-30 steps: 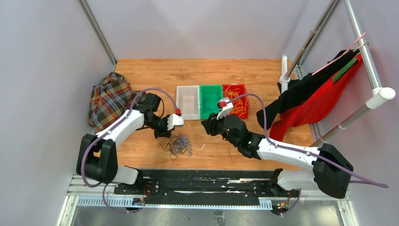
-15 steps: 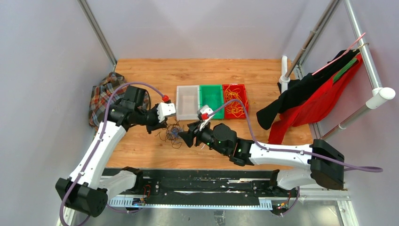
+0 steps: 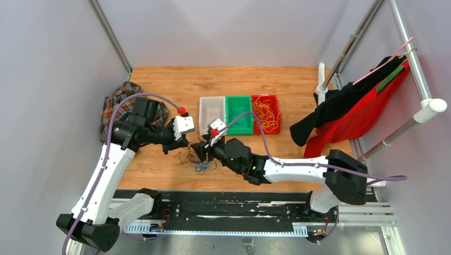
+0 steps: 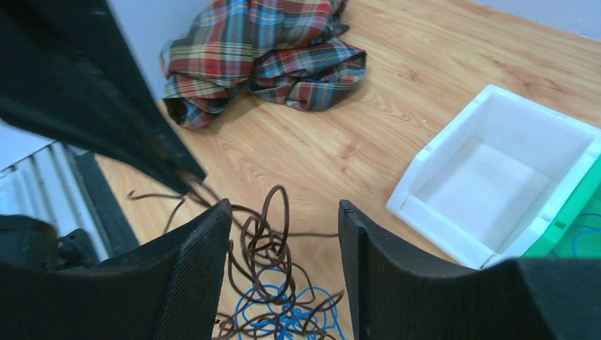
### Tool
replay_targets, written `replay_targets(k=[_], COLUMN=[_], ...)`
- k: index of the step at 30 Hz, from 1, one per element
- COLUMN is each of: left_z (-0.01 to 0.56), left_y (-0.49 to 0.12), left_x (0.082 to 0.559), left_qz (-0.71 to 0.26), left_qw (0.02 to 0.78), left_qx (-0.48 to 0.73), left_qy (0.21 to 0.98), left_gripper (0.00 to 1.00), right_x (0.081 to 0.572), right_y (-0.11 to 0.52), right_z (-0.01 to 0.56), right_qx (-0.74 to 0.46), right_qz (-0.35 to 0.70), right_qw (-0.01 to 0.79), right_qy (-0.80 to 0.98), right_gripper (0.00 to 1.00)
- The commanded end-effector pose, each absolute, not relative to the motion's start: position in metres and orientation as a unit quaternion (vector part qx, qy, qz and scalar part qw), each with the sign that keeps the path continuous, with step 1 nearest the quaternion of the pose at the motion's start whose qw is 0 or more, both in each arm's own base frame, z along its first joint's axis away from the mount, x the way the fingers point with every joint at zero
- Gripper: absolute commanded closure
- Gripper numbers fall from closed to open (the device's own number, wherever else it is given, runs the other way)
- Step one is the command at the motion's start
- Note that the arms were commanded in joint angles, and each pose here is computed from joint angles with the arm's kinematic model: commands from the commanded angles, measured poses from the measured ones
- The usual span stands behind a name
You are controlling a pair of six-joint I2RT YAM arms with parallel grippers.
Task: Untangle the cables
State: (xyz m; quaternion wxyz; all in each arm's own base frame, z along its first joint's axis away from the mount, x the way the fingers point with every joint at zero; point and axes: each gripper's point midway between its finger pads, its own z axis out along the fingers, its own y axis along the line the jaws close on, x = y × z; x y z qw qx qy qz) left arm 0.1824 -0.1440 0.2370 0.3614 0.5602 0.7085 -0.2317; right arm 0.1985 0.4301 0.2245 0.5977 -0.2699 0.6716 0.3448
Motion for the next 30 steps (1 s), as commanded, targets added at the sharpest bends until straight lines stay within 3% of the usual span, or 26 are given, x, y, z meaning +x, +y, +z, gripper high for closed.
replay_targets(k=[1,15,30], left_z=[0.257,0.304,0.39], left_y=[-0.153,-0.167,-0.164], left_x=[0.17,0.156,0.161], left_qz=[-0.256,-0.293,-0.243], left_qw=[0.375,0.4,0.496], left_qx=[0.569,0.569,0.57], left_qy=[0.686,0.657,0.608], left_gripper=[1.0,1.0,1.0], right_x=[0.216,0.256,0.247], right_y=[0.439,0.421,0.332], right_z=[0.246,0.172,0.06], right_qx=[-0.244,-0.164,-0.103], right_qz=[0.318,0.266,0.209], right_qw=[0.638,0.627,0.576], right_qy=[0.658,0.714,0.784], right_gripper=[0.43,0.47,0.77])
